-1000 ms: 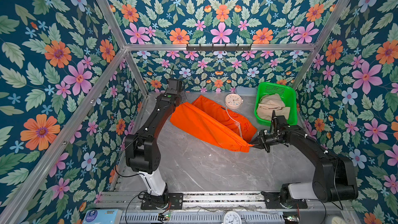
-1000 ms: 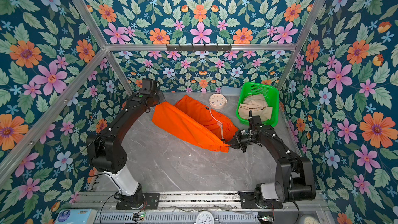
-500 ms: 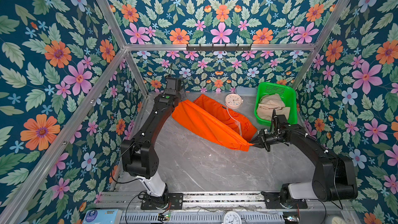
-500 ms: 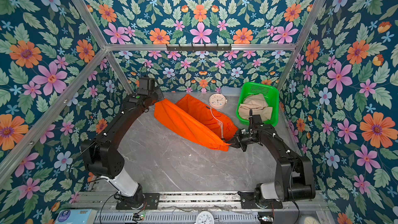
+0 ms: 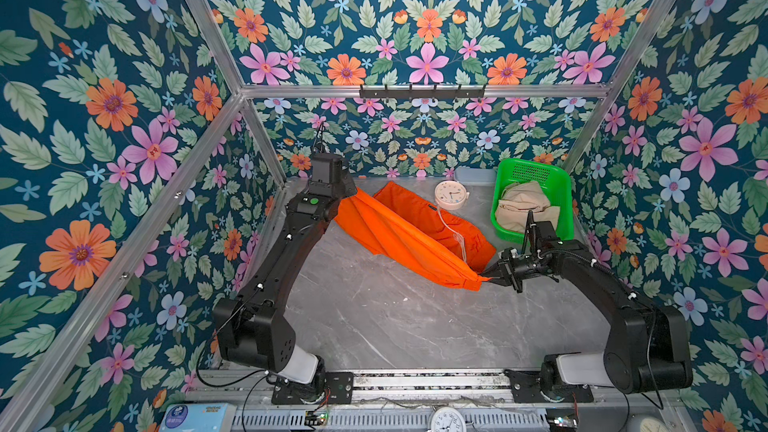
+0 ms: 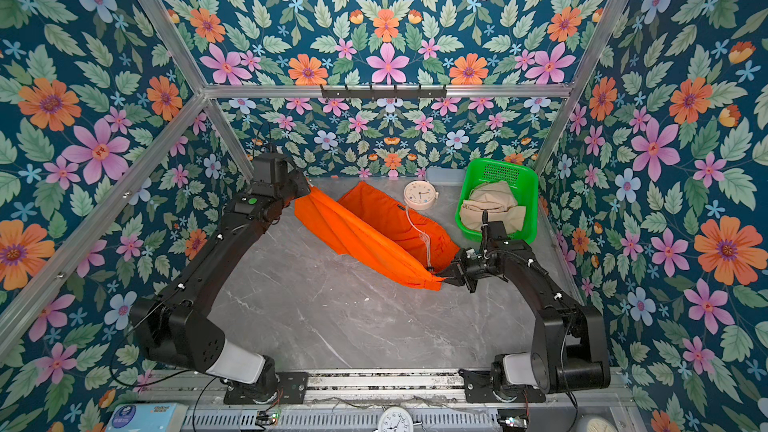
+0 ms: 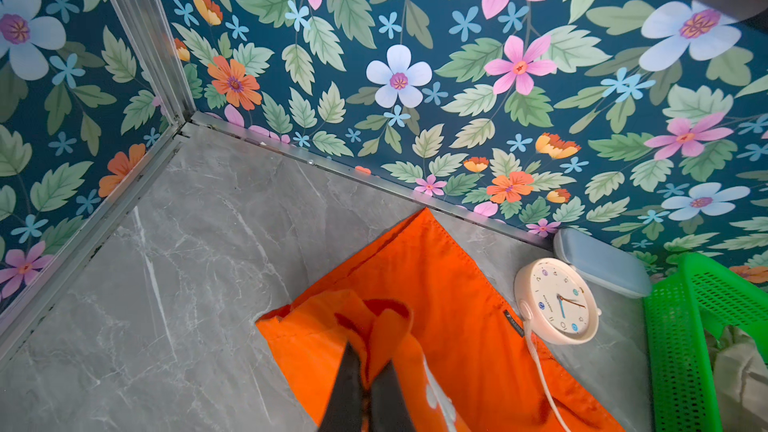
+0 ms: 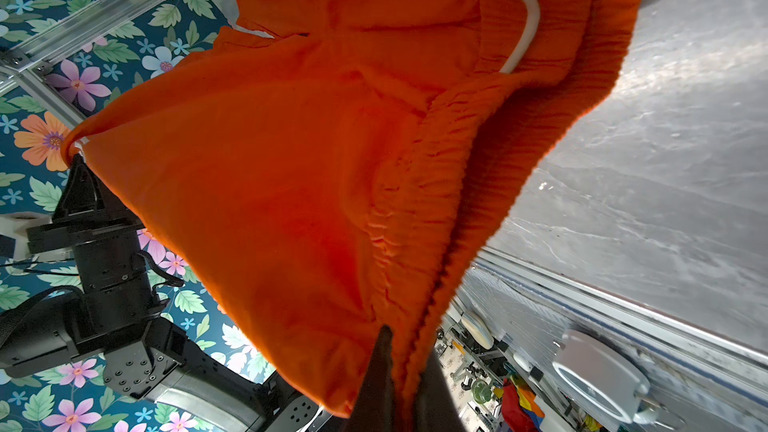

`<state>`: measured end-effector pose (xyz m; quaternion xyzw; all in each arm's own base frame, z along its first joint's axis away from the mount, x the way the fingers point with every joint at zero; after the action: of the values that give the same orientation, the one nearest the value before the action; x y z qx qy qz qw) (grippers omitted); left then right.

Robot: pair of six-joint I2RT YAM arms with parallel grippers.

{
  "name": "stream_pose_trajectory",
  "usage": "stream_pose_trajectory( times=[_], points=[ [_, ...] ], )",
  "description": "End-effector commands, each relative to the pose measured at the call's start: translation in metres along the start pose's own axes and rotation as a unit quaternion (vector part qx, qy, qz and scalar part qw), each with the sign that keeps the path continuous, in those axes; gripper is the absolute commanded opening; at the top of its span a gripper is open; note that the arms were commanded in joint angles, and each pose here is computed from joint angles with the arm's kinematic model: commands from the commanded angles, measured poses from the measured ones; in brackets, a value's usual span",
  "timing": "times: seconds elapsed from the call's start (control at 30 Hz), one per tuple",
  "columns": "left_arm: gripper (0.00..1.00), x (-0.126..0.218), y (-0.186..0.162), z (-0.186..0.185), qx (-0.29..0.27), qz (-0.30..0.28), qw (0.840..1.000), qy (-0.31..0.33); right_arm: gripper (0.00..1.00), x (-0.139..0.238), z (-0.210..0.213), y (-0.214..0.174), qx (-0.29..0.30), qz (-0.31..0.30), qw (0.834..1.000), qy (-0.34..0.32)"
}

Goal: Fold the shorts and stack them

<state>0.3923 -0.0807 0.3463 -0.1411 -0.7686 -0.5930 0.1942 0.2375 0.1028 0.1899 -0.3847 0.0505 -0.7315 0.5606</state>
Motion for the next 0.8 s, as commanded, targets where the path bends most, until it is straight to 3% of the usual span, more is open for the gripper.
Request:
stream_pose_trajectory(
  times=[0.0,0.27,0.77],
  points=[
    [0.00,0.008,0.013,0.000,-0.004,-0.043,0.999,0.001,0.00,0.001,-0.002,-0.004,-0.011,0.004,1.000,-0.005],
    [0.00,0.026,0.019,0.005,-0.020,-0.067,0.998,0.008,0.00,0.007,0.002,-0.011,-0.006,-0.006,1.000,-0.001],
    [0.00,-0.024,0.008,-0.001,-0.044,-0.034,0.998,0.034,0.00,0.001,0.005,0.004,-0.008,0.002,1.000,-0.008]
  ],
)
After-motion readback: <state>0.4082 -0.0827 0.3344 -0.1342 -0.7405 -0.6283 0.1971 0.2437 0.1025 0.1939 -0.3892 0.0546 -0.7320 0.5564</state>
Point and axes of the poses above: each gripper's point midway between its finger pads, its own x axis back along the fingers, its own z axis along the line the jaws close on, y = z × x, the point moved 7 cm from there along x, back along the fingers, and after that the axes turned 3 degrees about -x, right-handed, at the moved point
